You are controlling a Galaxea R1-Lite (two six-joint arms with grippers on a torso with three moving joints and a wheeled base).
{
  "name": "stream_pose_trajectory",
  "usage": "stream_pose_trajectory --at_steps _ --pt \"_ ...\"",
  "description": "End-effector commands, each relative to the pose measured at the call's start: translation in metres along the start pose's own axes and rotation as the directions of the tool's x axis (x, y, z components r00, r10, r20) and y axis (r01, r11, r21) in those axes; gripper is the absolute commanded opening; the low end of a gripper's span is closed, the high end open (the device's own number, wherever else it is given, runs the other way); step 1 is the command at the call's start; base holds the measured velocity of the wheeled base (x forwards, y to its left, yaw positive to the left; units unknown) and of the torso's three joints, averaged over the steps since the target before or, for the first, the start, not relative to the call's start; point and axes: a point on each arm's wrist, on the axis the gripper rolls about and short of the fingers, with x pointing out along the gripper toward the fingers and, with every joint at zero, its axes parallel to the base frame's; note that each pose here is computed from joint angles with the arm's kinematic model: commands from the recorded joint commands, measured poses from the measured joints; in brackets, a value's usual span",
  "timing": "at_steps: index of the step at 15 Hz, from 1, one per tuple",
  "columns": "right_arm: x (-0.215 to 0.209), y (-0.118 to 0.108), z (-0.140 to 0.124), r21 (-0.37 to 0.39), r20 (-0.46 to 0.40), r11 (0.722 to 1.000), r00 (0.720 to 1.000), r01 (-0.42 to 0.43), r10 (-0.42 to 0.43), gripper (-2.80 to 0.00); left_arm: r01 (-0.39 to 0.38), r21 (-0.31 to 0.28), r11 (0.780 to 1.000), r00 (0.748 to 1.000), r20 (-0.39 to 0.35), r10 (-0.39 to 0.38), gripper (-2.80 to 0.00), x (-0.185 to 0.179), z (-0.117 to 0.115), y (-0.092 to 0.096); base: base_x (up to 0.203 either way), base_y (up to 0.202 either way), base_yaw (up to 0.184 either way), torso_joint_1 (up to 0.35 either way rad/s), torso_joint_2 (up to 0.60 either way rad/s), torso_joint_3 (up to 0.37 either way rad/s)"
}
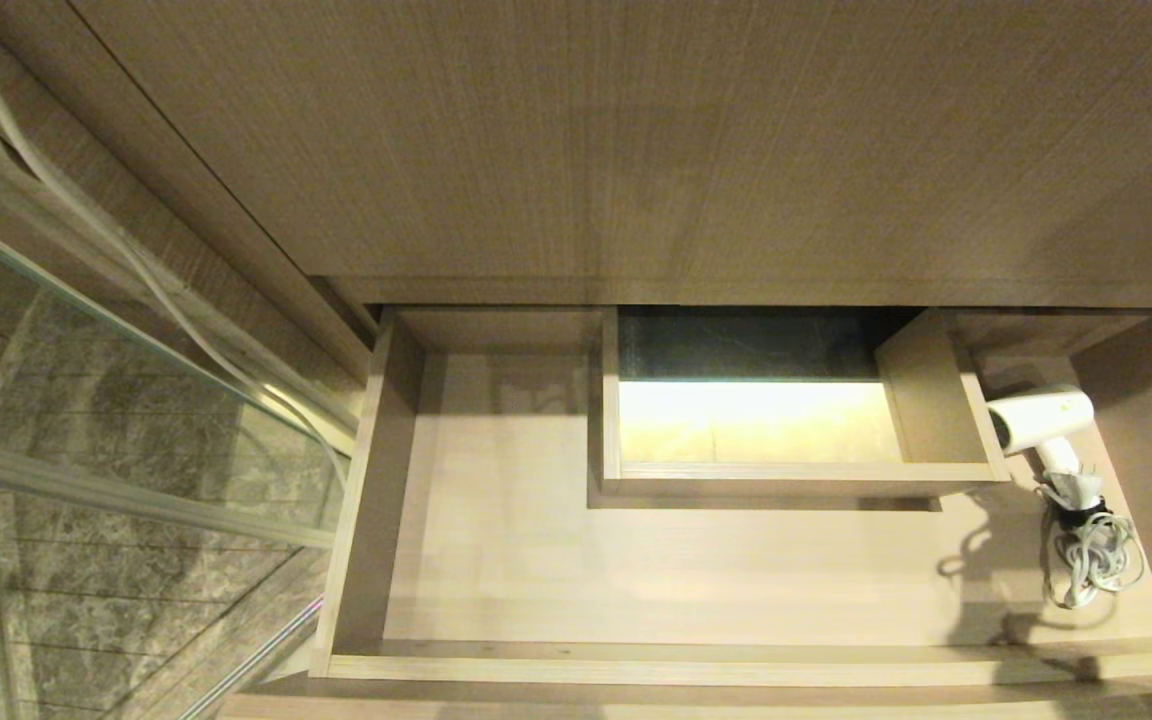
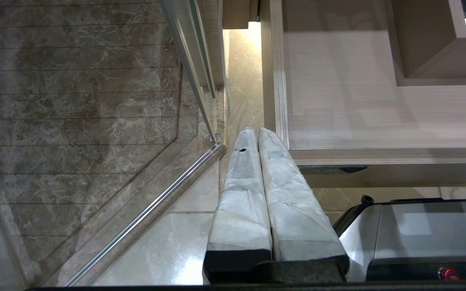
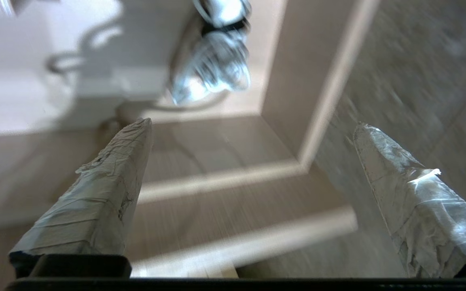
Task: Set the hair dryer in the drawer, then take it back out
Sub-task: Take the hairdryer out
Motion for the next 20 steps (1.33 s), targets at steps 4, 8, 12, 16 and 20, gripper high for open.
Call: stream_pose_trajectory --at_steps 4,8,12,16,20 --pt "0.053 -0.002 0.003 0.007 -0.054 0.999 0.998 -0.04 0.04 0.0 0.0 0.0 1.0 1.0 0.0 0.0 -2.8 0.0 0.0 0.0 0.0 0.0 0.0 0.0 0.0 0.0" --pt "0.091 -0.004 0.007 0.058 -0.073 0.997 0.995 -0.057 0.061 0.0 0.0 0.0 1.0 1.0 0.001 0.0 -2.8 0.0 0.0 0.0 0.0 0.0 0.0 0.0 0.0 0.0" --pt "0.118 -0.004 0.01 0.094 -0.068 0.991 0.992 -0.1 0.106 0.0 0.0 0.0 1.0 1.0 0.001 0.0 -2.8 0.0 0.0 0.0 0.0 0.0 0.0 0.0 0.0 0.0" --pt "0.141 -0.004 0.013 0.104 -0.073 0.988 0.99 -0.116 0.123 0.0 0.0 0.0 1.0 1.0 0.0 0.0 -2.8 0.0 0.0 0.0 0.0 0.0 0.0 0.0 0.0 0.0" --pt "0.162 -0.001 0.013 0.111 -0.035 0.976 0.98 -0.189 0.194 0.0 0.0 0.0 1.0 1.0 0.0 0.0 -2.8 0.0 0.0 0.0 0.0 0.0 0.0 0.0 0.0 0.0"
